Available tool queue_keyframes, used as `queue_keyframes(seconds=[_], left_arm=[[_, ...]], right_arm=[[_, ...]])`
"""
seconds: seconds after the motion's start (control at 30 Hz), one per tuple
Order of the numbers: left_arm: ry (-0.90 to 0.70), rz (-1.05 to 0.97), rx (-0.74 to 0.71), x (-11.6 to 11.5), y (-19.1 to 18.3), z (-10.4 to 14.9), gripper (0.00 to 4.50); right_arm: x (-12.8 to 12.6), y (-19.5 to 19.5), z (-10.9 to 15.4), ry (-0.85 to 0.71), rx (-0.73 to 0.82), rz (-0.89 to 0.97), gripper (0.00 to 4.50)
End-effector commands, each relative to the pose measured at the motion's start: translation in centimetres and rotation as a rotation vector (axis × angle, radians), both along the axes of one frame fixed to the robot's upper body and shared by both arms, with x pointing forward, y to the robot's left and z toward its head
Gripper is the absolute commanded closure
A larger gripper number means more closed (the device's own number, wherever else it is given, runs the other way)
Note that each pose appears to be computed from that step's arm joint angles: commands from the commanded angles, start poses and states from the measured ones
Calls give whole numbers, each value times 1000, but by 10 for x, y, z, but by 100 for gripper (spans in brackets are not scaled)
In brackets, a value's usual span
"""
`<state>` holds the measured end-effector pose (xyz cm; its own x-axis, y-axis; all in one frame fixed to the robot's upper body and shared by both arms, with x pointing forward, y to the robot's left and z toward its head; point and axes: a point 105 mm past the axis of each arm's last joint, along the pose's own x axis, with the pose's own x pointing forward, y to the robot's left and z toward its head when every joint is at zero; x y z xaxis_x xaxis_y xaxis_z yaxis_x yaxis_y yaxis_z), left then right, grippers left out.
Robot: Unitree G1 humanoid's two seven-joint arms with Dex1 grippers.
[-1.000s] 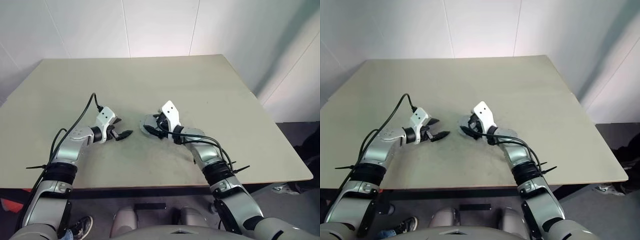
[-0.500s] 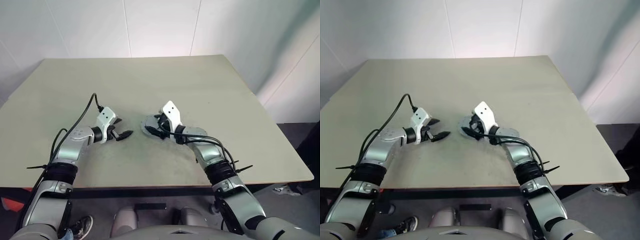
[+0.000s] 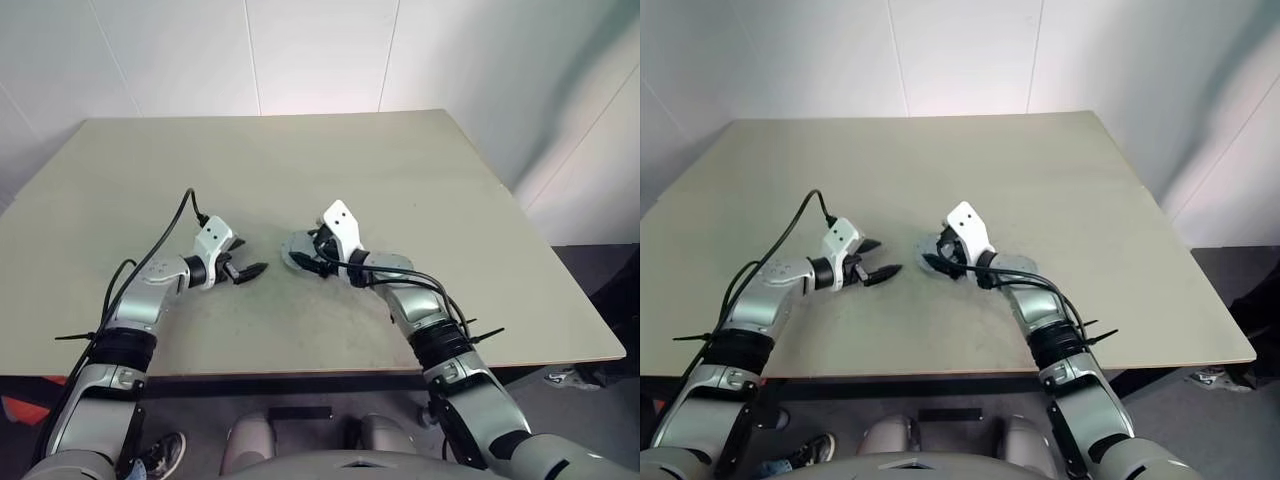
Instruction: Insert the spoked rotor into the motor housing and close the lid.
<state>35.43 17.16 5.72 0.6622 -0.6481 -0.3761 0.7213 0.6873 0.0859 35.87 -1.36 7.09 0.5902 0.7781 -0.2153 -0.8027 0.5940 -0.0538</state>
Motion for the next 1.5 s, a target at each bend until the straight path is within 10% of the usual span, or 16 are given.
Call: queue_keyframes(seconds=[0.03,0.9,1.5], left_arm=[[-50,-3,-4,2,0,14,0],[-22,-8,-89,4,-12,21,0],[141,73,-537,21,-68,56,19]], right_arm=[[3,6,18,7,81,8,156],[-2,-21,-43,105,-179,16,156],[-14,-35,-69,239,-231,9,156]])
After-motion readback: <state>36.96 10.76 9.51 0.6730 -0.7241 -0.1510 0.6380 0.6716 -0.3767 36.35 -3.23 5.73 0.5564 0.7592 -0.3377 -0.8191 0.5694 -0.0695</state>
